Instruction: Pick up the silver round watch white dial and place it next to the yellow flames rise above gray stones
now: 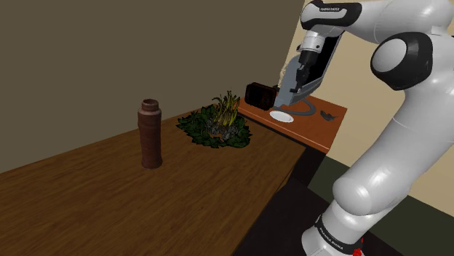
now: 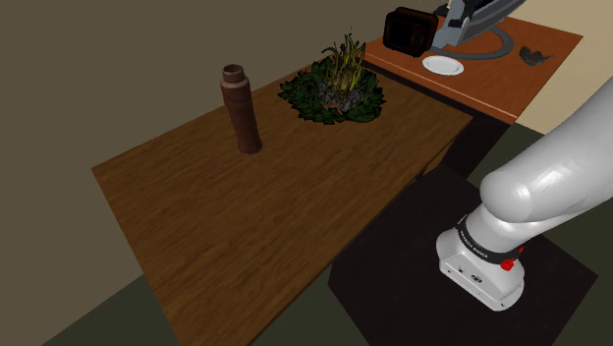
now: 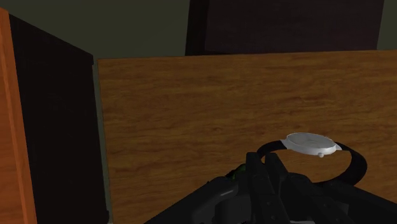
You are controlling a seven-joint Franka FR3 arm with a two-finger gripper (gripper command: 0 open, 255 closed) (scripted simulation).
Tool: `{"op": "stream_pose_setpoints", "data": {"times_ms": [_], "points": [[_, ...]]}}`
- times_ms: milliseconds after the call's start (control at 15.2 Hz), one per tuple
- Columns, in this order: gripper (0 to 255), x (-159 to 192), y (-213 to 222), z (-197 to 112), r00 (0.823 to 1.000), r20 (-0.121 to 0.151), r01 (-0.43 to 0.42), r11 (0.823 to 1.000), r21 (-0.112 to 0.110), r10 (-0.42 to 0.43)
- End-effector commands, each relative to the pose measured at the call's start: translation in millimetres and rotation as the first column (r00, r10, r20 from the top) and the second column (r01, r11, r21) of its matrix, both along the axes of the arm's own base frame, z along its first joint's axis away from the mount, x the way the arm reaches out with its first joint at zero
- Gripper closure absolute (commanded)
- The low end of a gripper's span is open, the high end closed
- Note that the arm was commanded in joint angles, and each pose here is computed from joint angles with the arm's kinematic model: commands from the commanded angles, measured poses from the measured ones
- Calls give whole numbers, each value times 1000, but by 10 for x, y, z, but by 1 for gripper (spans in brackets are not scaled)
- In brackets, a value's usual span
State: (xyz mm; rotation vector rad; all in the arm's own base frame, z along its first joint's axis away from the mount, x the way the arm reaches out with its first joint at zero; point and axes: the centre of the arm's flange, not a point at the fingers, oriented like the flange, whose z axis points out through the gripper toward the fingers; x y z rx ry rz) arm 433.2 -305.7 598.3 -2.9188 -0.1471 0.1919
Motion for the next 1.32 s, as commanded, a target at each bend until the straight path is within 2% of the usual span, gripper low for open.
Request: {"op": "stream_pose_setpoints", "data": {"times_ms": [0, 1254], "points": [[255, -13, -4, -108, 1000, 0, 0, 1000, 0, 0], [255, -13, -4, -1111, 1000, 0, 0, 1000, 0, 0]]}}
